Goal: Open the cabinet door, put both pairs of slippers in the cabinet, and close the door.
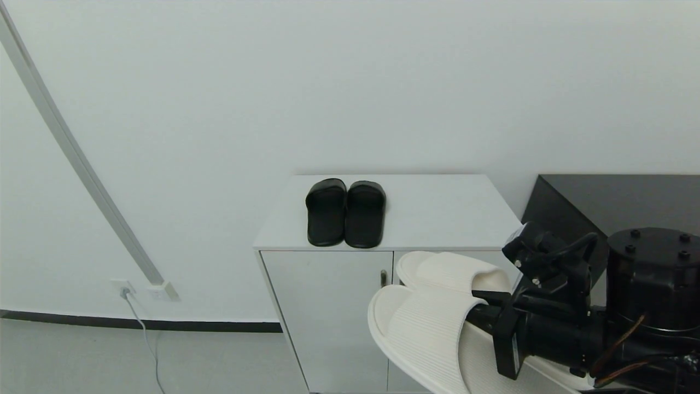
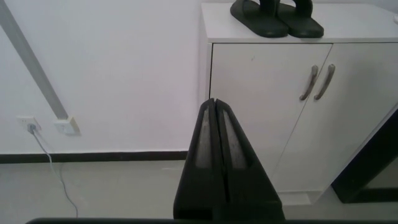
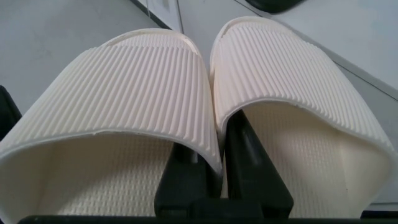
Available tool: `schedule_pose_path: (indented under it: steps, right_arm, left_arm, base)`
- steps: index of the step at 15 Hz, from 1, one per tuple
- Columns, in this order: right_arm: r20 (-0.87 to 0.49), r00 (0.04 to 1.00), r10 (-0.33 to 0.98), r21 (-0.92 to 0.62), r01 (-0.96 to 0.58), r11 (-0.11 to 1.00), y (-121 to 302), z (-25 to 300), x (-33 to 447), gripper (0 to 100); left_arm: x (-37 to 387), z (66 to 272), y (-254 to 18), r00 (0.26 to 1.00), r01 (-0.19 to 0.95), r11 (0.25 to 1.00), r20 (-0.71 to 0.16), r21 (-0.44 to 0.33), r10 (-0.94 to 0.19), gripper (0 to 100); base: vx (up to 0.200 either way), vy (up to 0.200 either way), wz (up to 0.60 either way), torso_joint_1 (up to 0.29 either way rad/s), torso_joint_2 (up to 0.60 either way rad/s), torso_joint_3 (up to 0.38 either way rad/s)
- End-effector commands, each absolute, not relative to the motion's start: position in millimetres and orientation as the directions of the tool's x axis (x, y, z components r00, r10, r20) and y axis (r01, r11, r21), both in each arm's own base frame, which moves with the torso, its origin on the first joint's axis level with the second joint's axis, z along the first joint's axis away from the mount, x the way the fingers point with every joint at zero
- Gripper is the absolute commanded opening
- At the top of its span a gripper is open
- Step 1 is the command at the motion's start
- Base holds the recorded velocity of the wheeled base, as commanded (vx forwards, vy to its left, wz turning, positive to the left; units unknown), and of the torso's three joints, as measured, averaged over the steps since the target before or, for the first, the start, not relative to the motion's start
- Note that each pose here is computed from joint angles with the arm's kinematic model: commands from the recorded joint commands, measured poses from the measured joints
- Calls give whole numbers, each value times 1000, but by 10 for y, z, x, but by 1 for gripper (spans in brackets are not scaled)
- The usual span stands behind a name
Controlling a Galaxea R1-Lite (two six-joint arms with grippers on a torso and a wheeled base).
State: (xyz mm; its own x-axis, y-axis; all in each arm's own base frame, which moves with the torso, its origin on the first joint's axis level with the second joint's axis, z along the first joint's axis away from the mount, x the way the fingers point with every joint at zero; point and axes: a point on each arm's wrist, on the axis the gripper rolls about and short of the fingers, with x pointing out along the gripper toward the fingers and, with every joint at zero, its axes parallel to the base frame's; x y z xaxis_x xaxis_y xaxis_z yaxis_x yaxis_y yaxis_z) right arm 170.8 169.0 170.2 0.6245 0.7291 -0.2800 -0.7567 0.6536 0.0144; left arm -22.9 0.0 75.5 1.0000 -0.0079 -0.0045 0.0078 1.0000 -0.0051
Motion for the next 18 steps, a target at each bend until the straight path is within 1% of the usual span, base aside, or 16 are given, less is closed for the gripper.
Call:
schedule_pose_path:
  steps: [1,4,5,7,18]
  right_arm:
    - [-286,622,729,15,-758,652,1691,1684,1705,0]
    - [-296,620,727,19,-757,653,1693,1660,1712,0]
    - [-302,617,726,22,-757,653,1693,1642,1711,0]
    - [-309,610,730,25,-762,647,1699,1623,1715,0]
    - [-305,608,733,23,-765,644,1704,1607,1724,0]
  left_arm:
    - [-228,753,0,1000,8,1000,-6,-6,-8,0]
    - [-229,757,-1,1000,11,1000,-5,-8,-11,0]
    - [-229,756,-1,1000,12,1000,-6,-8,-12,100]
    - [-229,756,-2,1000,14,1000,-6,-18,-14,100]
    - [-229,757,-1,1000,12,1000,-5,-14,-12,100]
  base:
    - [0,0,0,-61,134,80]
    - [0,0,0,-147,351,194]
    - [0,0,0,-163,408,232]
    - [0,0,0,-222,508,286]
    - [0,0,0,-211,534,318]
